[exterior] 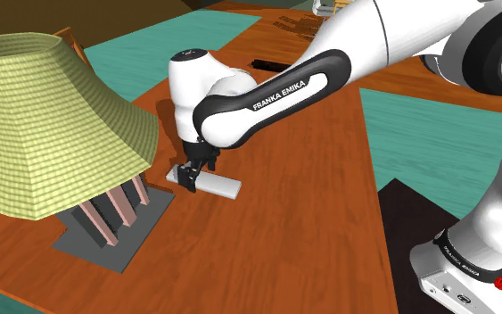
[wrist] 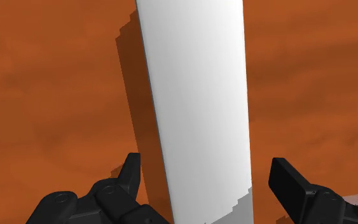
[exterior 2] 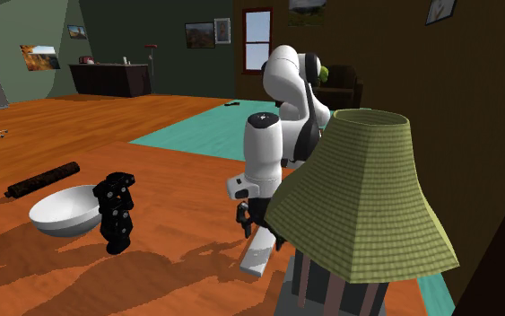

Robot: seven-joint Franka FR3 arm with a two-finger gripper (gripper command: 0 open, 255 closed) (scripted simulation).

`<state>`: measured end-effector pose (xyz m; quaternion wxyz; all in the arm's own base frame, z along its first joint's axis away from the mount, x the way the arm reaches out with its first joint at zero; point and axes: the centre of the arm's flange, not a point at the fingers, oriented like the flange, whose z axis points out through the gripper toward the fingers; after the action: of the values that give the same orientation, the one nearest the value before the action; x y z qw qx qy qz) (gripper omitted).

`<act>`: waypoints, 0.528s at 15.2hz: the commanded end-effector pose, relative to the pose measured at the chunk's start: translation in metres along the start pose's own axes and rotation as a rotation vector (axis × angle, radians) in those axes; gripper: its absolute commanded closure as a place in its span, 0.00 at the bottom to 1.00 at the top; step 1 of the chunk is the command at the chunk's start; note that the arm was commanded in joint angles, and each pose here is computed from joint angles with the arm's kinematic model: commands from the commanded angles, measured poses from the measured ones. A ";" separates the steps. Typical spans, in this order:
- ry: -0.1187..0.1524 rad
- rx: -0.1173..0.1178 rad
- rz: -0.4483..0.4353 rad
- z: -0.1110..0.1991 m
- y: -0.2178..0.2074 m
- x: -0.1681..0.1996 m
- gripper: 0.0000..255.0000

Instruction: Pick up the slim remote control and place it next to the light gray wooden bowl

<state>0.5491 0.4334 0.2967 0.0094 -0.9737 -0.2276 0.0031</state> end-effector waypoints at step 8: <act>0.001 0.000 0.000 0.004 -0.001 0.000 1.00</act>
<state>0.5483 0.4344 0.2938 0.0099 -0.9736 -0.2278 0.0025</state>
